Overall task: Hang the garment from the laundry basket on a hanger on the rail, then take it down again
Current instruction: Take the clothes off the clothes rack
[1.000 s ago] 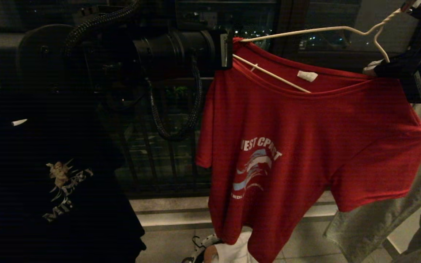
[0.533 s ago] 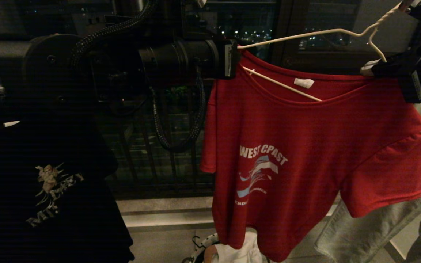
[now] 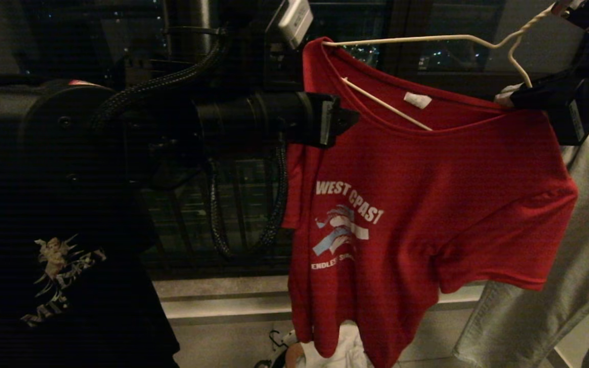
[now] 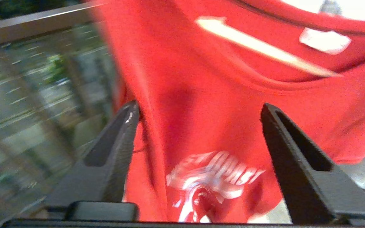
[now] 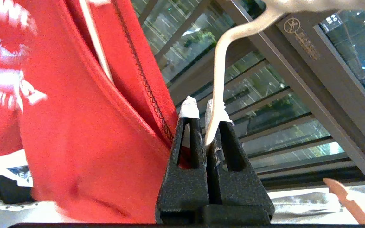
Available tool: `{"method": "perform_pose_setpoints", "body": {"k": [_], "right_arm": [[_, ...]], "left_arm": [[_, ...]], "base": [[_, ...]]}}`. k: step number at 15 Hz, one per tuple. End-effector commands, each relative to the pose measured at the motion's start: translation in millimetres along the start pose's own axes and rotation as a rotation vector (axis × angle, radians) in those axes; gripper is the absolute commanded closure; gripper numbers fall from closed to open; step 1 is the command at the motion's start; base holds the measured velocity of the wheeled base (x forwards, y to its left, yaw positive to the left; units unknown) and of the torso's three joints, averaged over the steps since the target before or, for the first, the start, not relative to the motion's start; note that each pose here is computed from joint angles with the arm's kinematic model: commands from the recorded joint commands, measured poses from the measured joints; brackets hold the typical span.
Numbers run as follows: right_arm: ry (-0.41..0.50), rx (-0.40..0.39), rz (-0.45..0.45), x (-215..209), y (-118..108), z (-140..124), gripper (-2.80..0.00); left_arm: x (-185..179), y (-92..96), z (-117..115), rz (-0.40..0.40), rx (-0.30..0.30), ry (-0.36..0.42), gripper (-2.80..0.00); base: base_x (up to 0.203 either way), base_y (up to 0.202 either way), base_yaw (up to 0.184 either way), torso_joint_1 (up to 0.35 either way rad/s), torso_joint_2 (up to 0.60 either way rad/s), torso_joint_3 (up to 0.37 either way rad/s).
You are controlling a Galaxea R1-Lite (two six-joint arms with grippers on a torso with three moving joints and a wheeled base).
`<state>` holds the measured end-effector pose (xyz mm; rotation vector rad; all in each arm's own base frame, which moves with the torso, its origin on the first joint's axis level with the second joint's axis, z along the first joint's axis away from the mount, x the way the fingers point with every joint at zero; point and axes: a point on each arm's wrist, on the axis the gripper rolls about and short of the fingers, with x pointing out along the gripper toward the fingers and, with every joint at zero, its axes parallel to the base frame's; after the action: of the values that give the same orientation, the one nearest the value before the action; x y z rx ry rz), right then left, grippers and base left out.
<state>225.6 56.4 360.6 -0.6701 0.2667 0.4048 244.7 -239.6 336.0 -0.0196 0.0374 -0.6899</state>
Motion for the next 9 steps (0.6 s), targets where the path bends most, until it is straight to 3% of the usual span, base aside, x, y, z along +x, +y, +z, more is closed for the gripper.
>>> {"method": "perform_pose_setpoints", "body": {"k": [1,3,7,8,9], "right_arm": [[0.008,-0.005,0.000,1.2,0.0,-0.4,0.00],[0.010,-0.005,0.001,2.2,0.1,-0.6,0.00],[0.020,-0.004,0.001,5.4,0.2,-1.3,0.00],[0.021,-0.004,0.002,6.0,0.3,-1.4,0.00],[0.024,-0.004,0.003,7.3,0.2,-1.8,0.00]], "left_arm": [[-19.8,4.4,3.9,0.053,-0.007,-0.027,-2.80],[-22.6,10.2,0.9,0.155,-0.012,-0.038,-2.80],[-30.4,15.7,-0.7,0.179,-0.017,-0.053,-2.80],[-32.8,15.9,-3.3,0.181,-0.015,-0.044,-0.56],[-37.1,16.2,-4.6,0.181,-0.015,-0.040,0.00]], "base": [[0.000,0.000,0.000,0.000,0.00,0.000],[0.000,0.000,0.000,0.000,0.00,0.000],[0.000,0.000,0.000,0.000,0.00,0.000],[0.000,0.000,0.000,0.000,0.00,0.000],[0.000,0.000,0.000,0.000,0.00,0.000]]}}
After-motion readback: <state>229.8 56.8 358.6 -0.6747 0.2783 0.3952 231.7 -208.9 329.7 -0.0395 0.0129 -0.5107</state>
